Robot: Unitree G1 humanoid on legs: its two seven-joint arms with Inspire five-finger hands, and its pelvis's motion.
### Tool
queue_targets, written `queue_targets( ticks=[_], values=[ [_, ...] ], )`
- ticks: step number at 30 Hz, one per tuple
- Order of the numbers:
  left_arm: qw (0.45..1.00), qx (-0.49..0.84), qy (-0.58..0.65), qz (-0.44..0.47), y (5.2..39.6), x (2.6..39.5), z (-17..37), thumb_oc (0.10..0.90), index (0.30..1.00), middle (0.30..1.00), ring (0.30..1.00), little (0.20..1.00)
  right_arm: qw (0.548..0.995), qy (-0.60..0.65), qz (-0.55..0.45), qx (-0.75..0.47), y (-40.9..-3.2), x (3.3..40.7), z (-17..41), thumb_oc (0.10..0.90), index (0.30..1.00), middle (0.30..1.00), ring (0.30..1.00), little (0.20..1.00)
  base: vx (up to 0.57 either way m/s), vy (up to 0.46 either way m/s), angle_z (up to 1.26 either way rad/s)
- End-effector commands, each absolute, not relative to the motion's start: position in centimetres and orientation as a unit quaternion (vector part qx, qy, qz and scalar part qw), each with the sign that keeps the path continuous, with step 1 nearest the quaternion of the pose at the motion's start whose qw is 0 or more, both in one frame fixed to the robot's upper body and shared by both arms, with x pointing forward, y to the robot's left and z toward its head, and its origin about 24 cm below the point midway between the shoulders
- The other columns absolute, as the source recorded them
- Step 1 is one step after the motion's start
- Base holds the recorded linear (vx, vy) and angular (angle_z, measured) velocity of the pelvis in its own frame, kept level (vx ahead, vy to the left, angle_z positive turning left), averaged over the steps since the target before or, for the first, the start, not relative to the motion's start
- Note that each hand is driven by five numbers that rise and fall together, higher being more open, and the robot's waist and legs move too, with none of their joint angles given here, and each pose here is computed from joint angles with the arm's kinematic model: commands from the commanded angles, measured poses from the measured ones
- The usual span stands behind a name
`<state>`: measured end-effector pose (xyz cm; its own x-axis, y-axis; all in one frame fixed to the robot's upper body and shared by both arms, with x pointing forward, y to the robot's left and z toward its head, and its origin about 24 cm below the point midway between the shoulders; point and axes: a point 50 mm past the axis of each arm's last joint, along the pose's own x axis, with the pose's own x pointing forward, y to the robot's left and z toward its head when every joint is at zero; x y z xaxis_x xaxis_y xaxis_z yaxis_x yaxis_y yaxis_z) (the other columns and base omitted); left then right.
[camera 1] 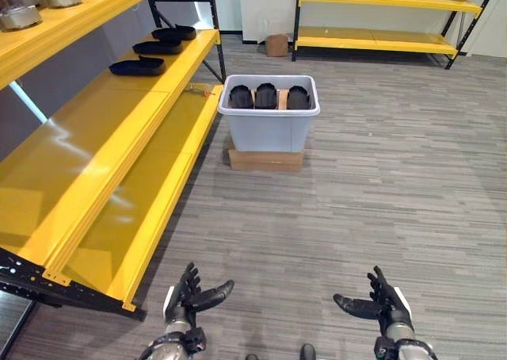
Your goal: Move parts from the plastic box to the shelf.
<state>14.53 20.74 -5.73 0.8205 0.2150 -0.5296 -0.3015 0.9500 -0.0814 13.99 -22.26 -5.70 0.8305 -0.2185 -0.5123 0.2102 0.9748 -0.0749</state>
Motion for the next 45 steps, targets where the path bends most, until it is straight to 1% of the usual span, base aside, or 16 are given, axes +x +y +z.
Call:
queue_targets(
  ticks=[1, 9, 12, 14, 21, 25, 33, 36, 39, 42, 45],
  values=[
    [0.975, -0.070, 0.154, 0.146, 22.3, 17.4, -2.2, 0.900, 1.000, 1.000, 1.000, 1.000, 0.980, 0.174, -0.092, -0.020, -22.4, 17.1, -2.6, 0.900, 1.000, 1.000, 1.000, 1.000, 0.00, 0.000, 0.00],
    [0.976, -0.066, 0.152, 0.143, 22.4, 17.6, -2.1, 0.900, 1.000, 1.000, 1.000, 1.000, 0.981, 0.173, -0.091, -0.022, -22.4, 17.3, -2.6, 0.900, 1.000, 1.000, 1.000, 1.000, 0.00, 0.006, 0.00],
    [0.978, -0.064, 0.138, 0.143, 22.7, 18.2, -1.6, 0.900, 1.000, 1.000, 1.000, 1.000, 0.985, 0.149, -0.086, -0.035, -22.7, 18.4, -1.6, 0.900, 1.000, 1.000, 1.000, 1.000, -0.04, 0.067, -0.01],
    [0.977, -0.068, 0.131, 0.152, 22.9, 18.3, -1.3, 0.900, 1.000, 1.000, 1.000, 1.000, 0.987, 0.136, -0.085, -0.024, -22.6, 18.8, -1.2, 0.900, 1.000, 1.000, 1.000, 1.000, -0.05, 0.174, 0.02],
    [0.979, -0.063, 0.134, 0.142, 22.9, 18.6, -1.4, 0.900, 1.000, 1.000, 1.000, 1.000, 0.986, 0.140, -0.091, -0.010, -22.4, 18.6, -1.5, 0.900, 1.000, 1.000, 1.000, 1.000, -0.01, 0.182, 0.07],
    [0.983, -0.048, 0.116, 0.137, 22.9, 19.2, -0.6, 0.900, 1.000, 1.000, 1.000, 1.000, 0.985, 0.144, -0.094, 0.002, -22.2, 18.4, -1.8, 0.900, 1.000, 1.000, 1.000, 1.000, 0.06, 0.106, 0.18],
    [0.985, -0.049, 0.114, 0.119, 22.3, 19.4, -0.6, 0.900, 1.000, 1.000, 1.000, 1.000, 0.984, 0.149, -0.101, 0.000, -22.7, 18.1, -1.8, 0.900, 1.000, 1.000, 1.000, 1.000, 0.19, -0.032, 0.03],
    [0.987, -0.050, 0.120, 0.098, 21.3, 19.6, -1.0, 0.900, 1.000, 1.000, 1.000, 1.000, 0.981, 0.160, -0.108, 0.002, -23.0, 17.4, -2.2, 0.900, 1.000, 1.000, 1.000, 1.000, 0.28, -0.102, 0.26],
    [0.987, -0.050, 0.120, 0.098, 21.3, 19.6, -1.0, 0.900, 1.000, 1.000, 1.000, 1.000, 0.981, 0.160, -0.108, 0.001, -23.0, 17.4, -2.2, 0.900, 1.000, 1.000, 1.000, 1.000, 0.11, -0.054, 0.56],
    [0.989, -0.058, 0.110, 0.078, 20.3, 20.5, -0.7, 0.900, 1.000, 1.000, 1.000, 1.000, 0.983, 0.143, -0.112, -0.005, -23.7, 17.8, -1.5, 0.900, 1.000, 1.000, 1.000, 1.000, 0.30, -0.192, 0.14],
    [0.989, -0.068, 0.107, 0.077, 19.8, 20.9, -0.6, 0.900, 1.000, 1.000, 1.000, 1.000, 0.984, 0.130, -0.120, -0.009, -24.2, 18.2, -0.9, 0.900, 1.000, 1.000, 1.000, 1.000, 0.25, -0.199, 0.53]
  ],
)
